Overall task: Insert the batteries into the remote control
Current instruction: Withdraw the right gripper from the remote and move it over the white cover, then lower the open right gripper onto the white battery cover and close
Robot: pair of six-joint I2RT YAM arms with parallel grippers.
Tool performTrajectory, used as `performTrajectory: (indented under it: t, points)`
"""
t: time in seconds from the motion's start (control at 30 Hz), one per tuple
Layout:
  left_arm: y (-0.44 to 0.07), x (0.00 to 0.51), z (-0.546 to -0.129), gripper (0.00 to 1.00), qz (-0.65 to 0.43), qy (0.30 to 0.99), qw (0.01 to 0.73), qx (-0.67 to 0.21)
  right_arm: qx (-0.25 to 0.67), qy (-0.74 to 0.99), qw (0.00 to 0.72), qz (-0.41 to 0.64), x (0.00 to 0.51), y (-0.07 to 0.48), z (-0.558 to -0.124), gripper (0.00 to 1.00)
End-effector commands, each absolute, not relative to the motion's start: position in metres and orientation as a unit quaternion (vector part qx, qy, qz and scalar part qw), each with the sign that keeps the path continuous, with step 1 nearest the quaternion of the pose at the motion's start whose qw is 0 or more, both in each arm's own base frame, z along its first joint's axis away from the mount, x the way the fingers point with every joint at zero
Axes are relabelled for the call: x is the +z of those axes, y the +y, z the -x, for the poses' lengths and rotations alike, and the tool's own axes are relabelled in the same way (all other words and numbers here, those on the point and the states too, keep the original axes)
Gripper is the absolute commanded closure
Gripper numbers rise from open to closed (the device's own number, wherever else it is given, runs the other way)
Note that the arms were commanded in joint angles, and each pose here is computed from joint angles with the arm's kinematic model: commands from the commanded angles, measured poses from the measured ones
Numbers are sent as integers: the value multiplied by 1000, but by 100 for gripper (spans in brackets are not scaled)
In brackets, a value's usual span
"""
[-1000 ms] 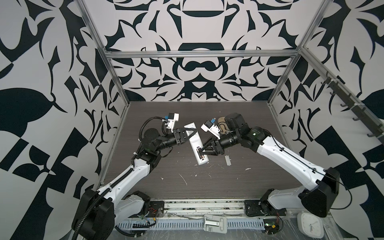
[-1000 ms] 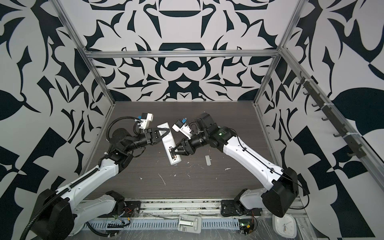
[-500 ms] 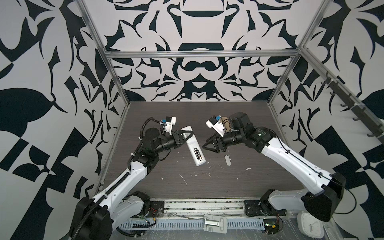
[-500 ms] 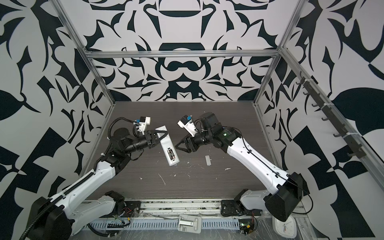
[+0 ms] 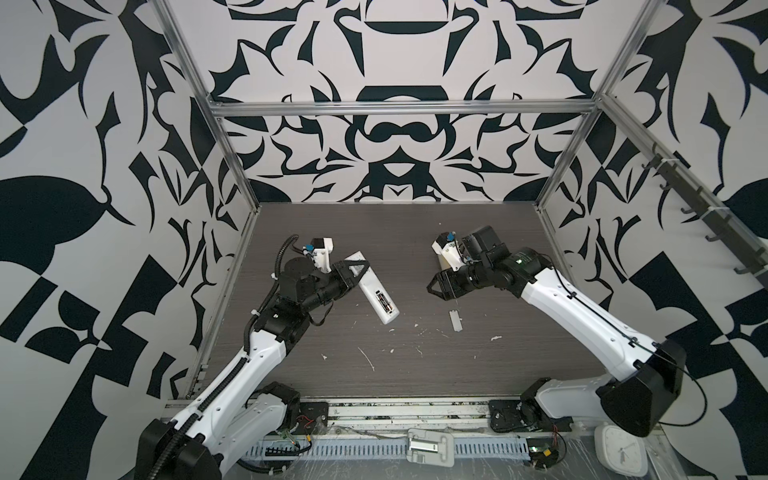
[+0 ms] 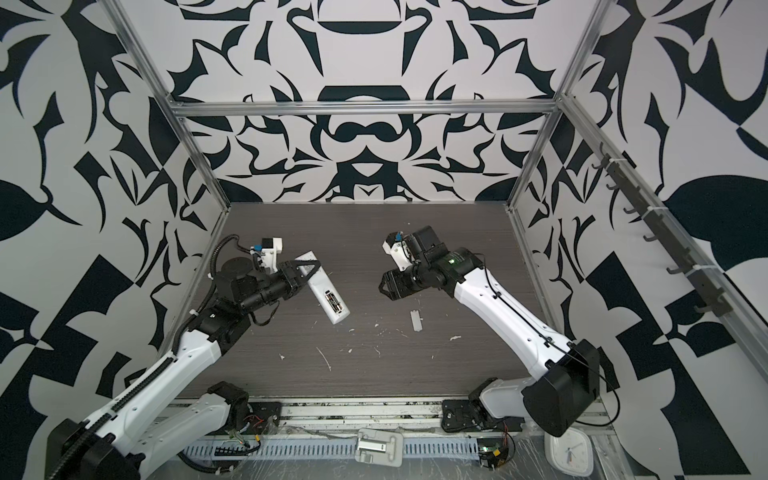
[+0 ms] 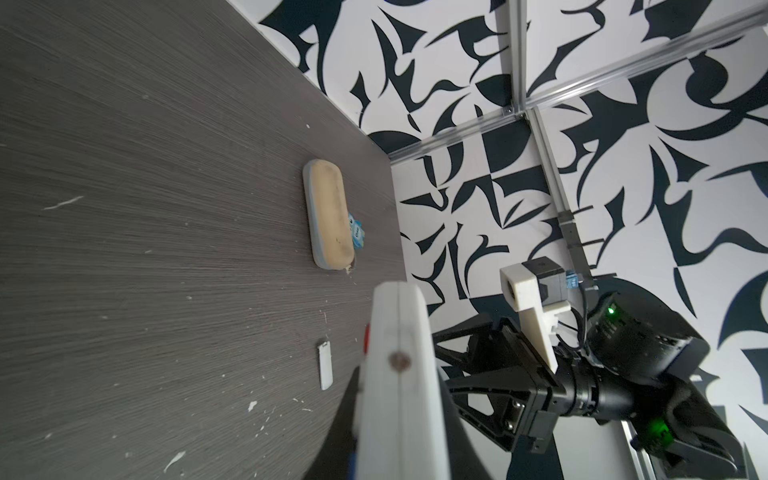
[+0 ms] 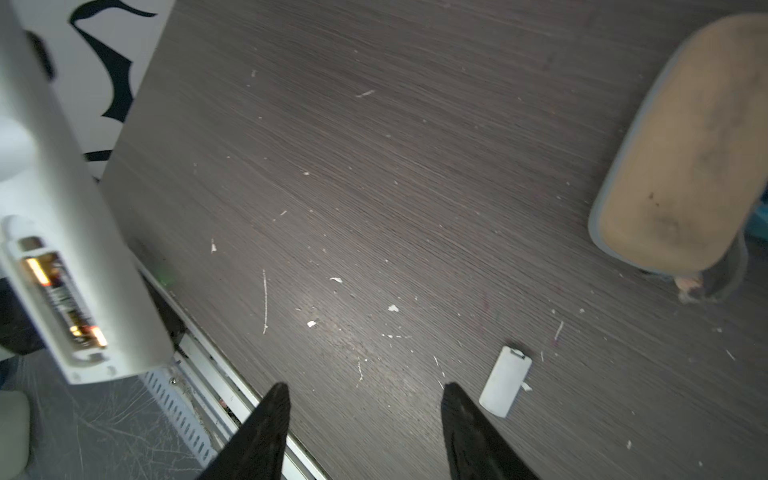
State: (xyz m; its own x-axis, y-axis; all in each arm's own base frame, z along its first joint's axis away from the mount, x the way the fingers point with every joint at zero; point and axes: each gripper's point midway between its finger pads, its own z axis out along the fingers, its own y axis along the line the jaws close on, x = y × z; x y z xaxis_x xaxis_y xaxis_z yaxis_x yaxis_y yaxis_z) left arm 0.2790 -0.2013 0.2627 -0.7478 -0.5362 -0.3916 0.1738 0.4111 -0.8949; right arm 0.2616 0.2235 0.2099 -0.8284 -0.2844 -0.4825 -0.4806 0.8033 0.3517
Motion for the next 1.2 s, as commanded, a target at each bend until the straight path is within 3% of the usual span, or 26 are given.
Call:
performTrajectory:
  t: [0.0,0.4,0.93,1.17]
  points:
    - [-184,275,-282,100,151,769,364,-504,190,947,204,158,210,200,-268,35]
    - [-143,243,-269,100,257,849,291,-358,117,980,145,67,160,163,-269,29]
    - [-104,208,-243,100,372,877,197,-231,72,995,54,-36,127,147,-248,27]
    - [-113,212,-257,100,349,871,222,-266,66,995,35,-62,121,149,-248,27]
